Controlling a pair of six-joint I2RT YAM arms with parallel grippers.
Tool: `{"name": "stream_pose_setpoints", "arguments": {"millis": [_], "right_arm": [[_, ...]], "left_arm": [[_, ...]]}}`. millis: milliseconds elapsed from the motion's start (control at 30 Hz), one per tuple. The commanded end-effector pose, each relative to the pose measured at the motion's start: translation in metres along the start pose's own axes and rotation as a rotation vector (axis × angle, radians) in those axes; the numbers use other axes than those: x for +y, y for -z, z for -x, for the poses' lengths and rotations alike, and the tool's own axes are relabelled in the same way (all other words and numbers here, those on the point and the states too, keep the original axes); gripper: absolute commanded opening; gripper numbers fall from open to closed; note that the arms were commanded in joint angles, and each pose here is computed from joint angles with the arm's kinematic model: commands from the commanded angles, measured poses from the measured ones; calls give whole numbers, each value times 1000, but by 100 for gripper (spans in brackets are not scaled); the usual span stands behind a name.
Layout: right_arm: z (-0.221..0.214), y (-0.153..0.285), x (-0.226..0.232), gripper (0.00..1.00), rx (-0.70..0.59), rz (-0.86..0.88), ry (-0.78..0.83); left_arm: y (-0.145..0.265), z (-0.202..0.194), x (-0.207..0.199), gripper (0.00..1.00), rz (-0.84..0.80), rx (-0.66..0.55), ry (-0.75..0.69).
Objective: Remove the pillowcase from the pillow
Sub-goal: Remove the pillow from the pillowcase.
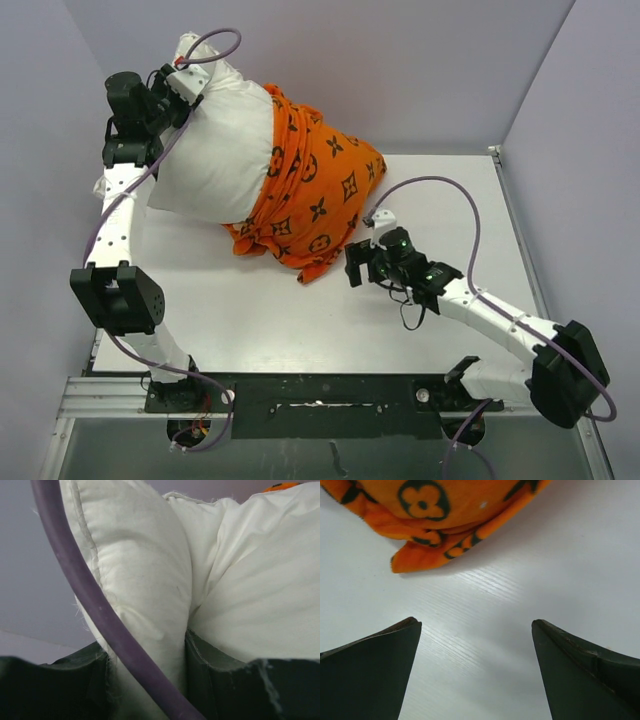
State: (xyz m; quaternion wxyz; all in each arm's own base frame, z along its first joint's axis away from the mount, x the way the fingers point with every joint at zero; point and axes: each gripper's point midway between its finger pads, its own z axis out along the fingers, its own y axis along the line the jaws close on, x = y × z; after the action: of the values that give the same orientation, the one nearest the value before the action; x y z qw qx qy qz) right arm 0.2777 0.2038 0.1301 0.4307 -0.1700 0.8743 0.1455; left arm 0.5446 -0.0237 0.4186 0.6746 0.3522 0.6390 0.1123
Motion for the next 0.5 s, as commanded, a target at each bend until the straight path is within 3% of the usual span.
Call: {"name": "stream_pose_setpoints", "arguments": {"millis": [0, 133, 267, 467], "right_arm": [[4, -23, 62, 98, -40, 162, 84], [-17, -57, 93, 100, 50, 213, 123], [-29, -90, 81, 99, 133, 93, 162], [-14, -119, 67, 98, 111, -29, 181]], "left_arm": [[14, -12, 55, 0, 283, 124, -136], [17, -20, 54, 0, 273, 137, -132], [22, -21, 59, 0, 275, 136, -122], [28, -21, 67, 0, 277, 128, -105]]}}
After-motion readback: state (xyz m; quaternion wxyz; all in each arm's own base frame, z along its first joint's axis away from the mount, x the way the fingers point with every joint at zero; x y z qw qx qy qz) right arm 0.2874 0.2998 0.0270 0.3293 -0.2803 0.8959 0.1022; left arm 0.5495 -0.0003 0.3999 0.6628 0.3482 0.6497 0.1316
